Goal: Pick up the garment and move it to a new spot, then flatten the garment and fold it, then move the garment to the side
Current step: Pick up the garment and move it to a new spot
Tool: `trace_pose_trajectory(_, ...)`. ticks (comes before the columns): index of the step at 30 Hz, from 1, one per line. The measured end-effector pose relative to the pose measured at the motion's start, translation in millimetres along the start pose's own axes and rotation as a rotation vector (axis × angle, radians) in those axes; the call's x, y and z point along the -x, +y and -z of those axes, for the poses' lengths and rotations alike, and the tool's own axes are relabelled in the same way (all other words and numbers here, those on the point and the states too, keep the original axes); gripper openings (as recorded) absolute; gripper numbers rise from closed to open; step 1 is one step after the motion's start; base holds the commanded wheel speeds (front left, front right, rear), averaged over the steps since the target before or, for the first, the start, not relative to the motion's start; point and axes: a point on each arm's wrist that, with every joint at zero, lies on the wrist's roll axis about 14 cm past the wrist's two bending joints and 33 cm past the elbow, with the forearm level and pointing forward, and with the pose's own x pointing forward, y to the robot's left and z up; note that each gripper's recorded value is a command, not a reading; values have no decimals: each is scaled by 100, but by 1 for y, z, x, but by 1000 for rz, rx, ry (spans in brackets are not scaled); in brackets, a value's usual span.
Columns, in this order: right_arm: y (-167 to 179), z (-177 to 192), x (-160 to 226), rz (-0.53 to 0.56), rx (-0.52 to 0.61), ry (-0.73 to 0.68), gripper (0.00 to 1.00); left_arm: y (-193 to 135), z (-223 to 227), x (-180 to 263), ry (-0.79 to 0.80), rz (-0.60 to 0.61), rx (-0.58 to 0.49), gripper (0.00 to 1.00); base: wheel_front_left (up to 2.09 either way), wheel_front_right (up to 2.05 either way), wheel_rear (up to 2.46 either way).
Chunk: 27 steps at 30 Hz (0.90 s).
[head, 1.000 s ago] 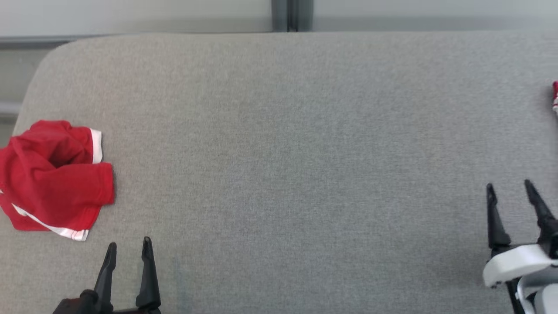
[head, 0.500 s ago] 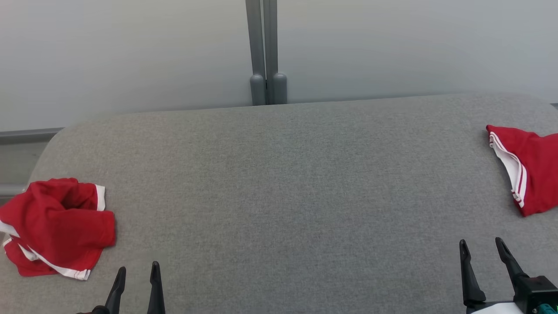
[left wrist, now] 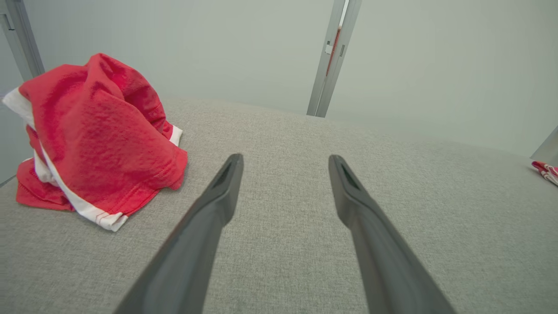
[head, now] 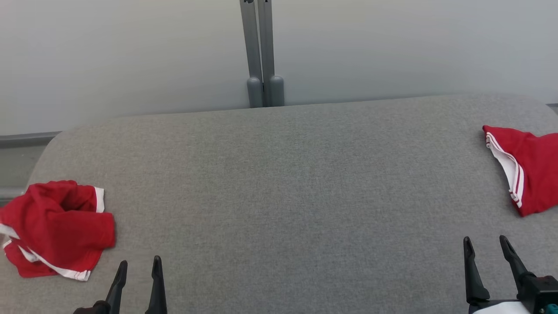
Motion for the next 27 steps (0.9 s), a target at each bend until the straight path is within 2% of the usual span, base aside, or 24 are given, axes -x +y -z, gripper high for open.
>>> trace_pose_trajectory(6,23,3,-8,-66,-65,10,100,18,-11,9,-39,-65,0,100,0,0,0)
trace_pose_trajectory(14,99,-4,-31,-302,-89,-5,100,73,-23,57,-92,-273,1,100,0,0,0)
trace_pose_trajectory(19,134,-6,-40,-409,-90,-8,100,92,-26,86,-111,-367,9,100,0,0,0)
trace_pose_trajectory(24,148,-4,-44,-445,-113,4,100,101,-30,100,-136,-414,21,100,0,0,0)
trace_pose_trajectory(27,147,2,-43,-444,-113,24,100,100,-34,93,-150,-408,36,100,0,0,0)
